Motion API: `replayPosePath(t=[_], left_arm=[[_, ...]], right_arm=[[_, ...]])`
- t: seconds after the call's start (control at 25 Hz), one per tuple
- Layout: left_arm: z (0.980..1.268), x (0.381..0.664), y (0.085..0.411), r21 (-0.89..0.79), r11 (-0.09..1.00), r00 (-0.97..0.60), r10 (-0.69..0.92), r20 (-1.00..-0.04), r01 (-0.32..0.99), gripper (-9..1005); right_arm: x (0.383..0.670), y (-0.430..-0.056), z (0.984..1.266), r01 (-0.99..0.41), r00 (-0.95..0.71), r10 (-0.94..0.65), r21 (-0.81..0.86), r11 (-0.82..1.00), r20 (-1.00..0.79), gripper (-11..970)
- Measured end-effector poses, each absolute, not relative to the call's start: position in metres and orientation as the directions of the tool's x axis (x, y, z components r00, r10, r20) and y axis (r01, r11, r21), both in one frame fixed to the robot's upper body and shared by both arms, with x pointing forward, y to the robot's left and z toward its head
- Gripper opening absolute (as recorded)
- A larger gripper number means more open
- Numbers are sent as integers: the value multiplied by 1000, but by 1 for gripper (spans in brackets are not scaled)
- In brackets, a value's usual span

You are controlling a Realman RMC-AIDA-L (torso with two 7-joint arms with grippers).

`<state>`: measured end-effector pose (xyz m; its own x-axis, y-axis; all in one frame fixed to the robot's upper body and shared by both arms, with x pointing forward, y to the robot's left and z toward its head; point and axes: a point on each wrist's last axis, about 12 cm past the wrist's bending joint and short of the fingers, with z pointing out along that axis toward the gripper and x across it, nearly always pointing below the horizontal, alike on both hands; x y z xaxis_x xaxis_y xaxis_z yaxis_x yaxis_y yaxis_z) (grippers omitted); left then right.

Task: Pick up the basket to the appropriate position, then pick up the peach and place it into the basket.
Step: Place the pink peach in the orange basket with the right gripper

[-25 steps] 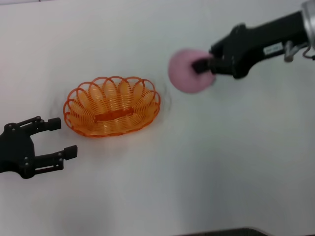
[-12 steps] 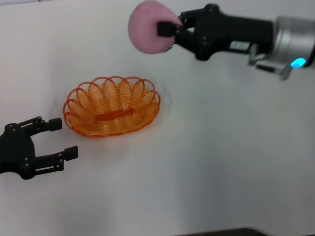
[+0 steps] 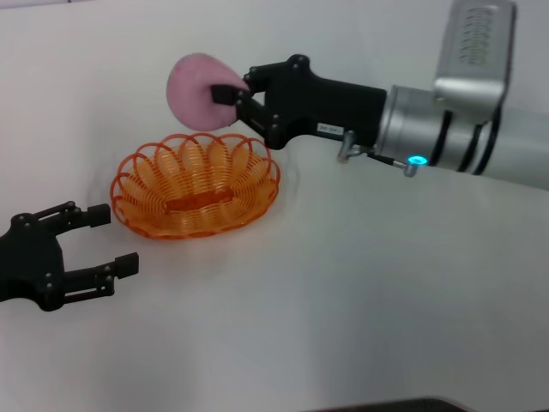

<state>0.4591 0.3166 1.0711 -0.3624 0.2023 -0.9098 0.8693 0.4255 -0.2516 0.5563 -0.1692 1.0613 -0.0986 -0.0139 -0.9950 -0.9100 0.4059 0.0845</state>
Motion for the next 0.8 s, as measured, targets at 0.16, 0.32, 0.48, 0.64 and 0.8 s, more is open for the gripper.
replayPosePath(t=[0.16, 0.32, 0.48, 0.64, 0.8], left_arm=[[1071, 459, 316, -253, 425, -363, 202, -910, 869, 834], [1069, 459, 315, -257, 428, -368, 199, -908, 867, 834], [1069, 459, 314, -259, 425, -369, 199, -908, 867, 833], [1069, 460, 314, -258, 425, -369, 200, -908, 868, 833], [1069, 460, 314, -258, 425, -369, 200, -908, 868, 834]], right_arm=[[557, -164, 1053, -903, -101, -70, 62, 426, -992, 66], [556, -162, 1048, -909, -103, -114, 47, 414, -988, 108], [553, -161, 1046, -917, -102, -136, 40, 396, -985, 150], [551, -161, 1044, -917, -102, -141, 38, 396, -985, 248], [551, -161, 1044, -917, -106, -140, 42, 397, -984, 401]])
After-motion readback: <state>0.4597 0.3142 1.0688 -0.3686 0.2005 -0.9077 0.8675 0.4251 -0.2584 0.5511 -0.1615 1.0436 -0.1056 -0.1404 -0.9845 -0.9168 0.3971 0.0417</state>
